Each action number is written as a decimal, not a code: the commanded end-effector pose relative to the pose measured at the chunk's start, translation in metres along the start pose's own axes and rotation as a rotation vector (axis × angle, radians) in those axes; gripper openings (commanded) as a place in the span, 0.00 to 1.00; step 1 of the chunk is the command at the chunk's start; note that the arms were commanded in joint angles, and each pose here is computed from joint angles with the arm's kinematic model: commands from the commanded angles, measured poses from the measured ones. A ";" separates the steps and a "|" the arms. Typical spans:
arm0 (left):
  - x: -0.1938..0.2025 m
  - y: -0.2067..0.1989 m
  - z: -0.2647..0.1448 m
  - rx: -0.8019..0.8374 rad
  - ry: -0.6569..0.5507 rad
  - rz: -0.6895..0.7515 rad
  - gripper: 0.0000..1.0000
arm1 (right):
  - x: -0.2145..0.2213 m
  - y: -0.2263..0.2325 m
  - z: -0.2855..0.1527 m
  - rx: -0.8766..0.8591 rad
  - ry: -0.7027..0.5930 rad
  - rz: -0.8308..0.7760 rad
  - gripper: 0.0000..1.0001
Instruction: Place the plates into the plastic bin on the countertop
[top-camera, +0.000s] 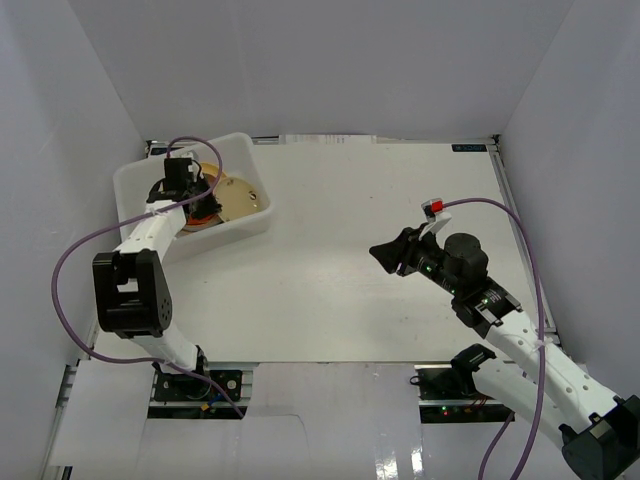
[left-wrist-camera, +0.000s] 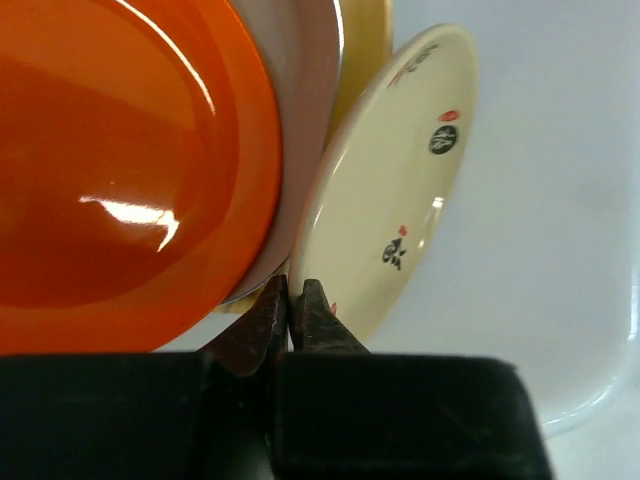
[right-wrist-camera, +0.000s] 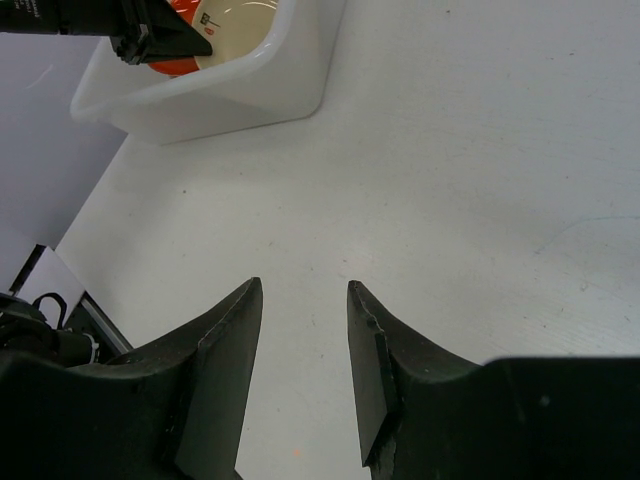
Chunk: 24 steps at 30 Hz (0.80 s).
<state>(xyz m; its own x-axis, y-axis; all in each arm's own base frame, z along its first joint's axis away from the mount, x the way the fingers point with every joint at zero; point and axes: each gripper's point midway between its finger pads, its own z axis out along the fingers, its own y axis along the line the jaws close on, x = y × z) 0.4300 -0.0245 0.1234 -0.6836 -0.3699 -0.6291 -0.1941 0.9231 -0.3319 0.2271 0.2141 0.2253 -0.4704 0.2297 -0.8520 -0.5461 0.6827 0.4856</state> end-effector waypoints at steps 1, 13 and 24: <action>-0.029 -0.016 -0.015 0.017 -0.086 0.024 0.02 | -0.022 0.016 -0.003 -0.055 -0.069 -0.034 0.46; -0.098 -0.052 -0.100 0.064 -0.419 -0.035 0.00 | -0.021 0.016 -0.002 -0.053 -0.062 -0.039 0.46; -0.078 0.035 -0.076 -0.053 -0.353 -0.284 0.00 | -0.017 0.015 -0.003 -0.053 -0.055 -0.044 0.46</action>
<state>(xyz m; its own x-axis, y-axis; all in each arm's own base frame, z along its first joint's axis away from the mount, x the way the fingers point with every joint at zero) 0.4242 0.0449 0.2238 -0.3231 -0.5643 -0.7597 -0.3649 0.8150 -0.4502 0.2248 0.2153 0.2270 -0.4617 0.2205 -0.8592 -0.5607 0.6780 0.4754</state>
